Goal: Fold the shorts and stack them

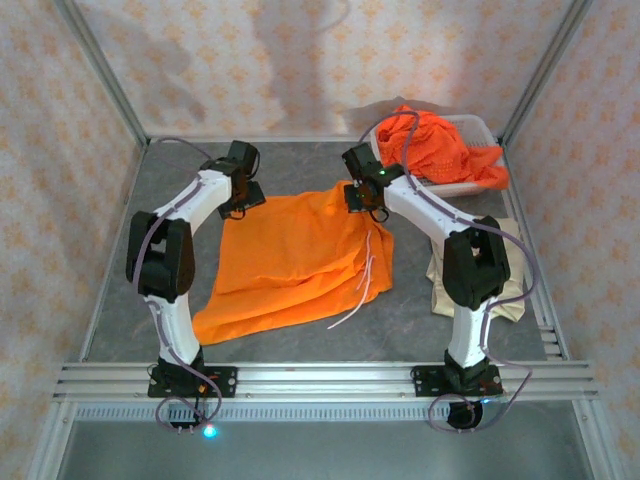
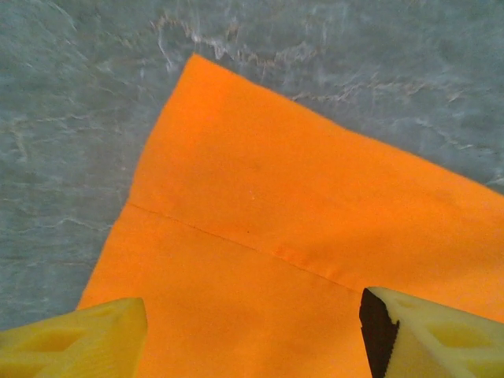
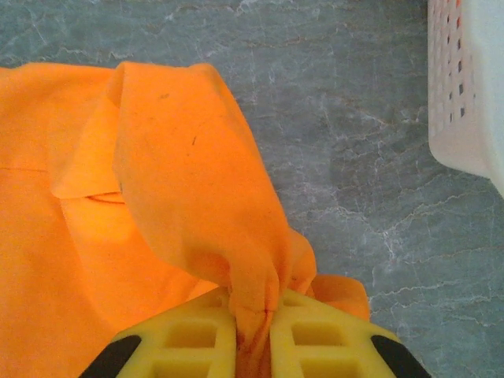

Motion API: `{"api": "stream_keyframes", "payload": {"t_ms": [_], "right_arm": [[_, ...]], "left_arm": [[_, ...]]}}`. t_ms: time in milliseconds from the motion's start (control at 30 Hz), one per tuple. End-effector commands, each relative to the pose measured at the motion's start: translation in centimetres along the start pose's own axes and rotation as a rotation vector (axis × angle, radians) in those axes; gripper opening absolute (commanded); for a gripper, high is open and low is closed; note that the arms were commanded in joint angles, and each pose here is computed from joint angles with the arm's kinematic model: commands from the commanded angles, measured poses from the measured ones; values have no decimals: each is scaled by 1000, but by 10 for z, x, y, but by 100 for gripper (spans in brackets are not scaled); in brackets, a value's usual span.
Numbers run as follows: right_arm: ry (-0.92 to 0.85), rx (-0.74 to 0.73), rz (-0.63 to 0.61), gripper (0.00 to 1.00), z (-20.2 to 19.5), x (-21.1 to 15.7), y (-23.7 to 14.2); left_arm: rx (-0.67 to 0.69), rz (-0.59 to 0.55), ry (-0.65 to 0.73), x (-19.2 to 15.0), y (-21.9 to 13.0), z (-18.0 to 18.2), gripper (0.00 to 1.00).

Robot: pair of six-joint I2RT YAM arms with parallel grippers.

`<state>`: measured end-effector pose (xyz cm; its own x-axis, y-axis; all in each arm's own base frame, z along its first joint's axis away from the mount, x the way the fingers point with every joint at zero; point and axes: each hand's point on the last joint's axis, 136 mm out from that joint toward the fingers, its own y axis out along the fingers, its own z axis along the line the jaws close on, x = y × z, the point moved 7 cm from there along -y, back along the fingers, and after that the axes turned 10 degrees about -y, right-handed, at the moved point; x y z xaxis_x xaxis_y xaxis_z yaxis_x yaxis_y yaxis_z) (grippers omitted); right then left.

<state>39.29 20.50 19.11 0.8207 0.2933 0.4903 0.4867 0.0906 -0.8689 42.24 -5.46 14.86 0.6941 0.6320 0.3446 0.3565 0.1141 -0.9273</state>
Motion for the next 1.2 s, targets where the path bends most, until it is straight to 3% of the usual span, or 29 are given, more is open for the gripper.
{"api": "stream_keyframes", "payload": {"t_ms": [0, 167, 367, 433, 600, 767, 933, 1033, 1167], "right_arm": [[4, -9, 16, 13, -3, -6, -3], [-8, -17, 17, 14, -3, -7, -1], [-28, -33, 31, 15, -3, -7, 6], [-31, -39, 33, 15, -3, -6, 9], [-40, -49, 51, 17, -4, -2, 21], [-40, -83, 72, 18, -7, 7, 37], [-25, -117, 73, 20, -12, 23, 47], [-14, -139, 55, 26, -14, 34, 47], [-2, -145, 18, 48, -16, 54, 31]], "left_arm": [[-8, 48, -44, -2, 20, -4, 72], [13, 81, -55, -4, 48, -6, 66], [29, 137, -116, 11, 77, 0, 38], [36, 138, -138, 20, 85, 3, 32], [35, 98, -173, 51, 90, -2, 28], [17, 46, -205, 88, 91, -15, 15], [-34, -54, -230, 127, 82, -31, 14], [-83, -127, -213, 147, 62, -41, 19], [-167, -233, -176, 166, 2, -47, 43]]}}
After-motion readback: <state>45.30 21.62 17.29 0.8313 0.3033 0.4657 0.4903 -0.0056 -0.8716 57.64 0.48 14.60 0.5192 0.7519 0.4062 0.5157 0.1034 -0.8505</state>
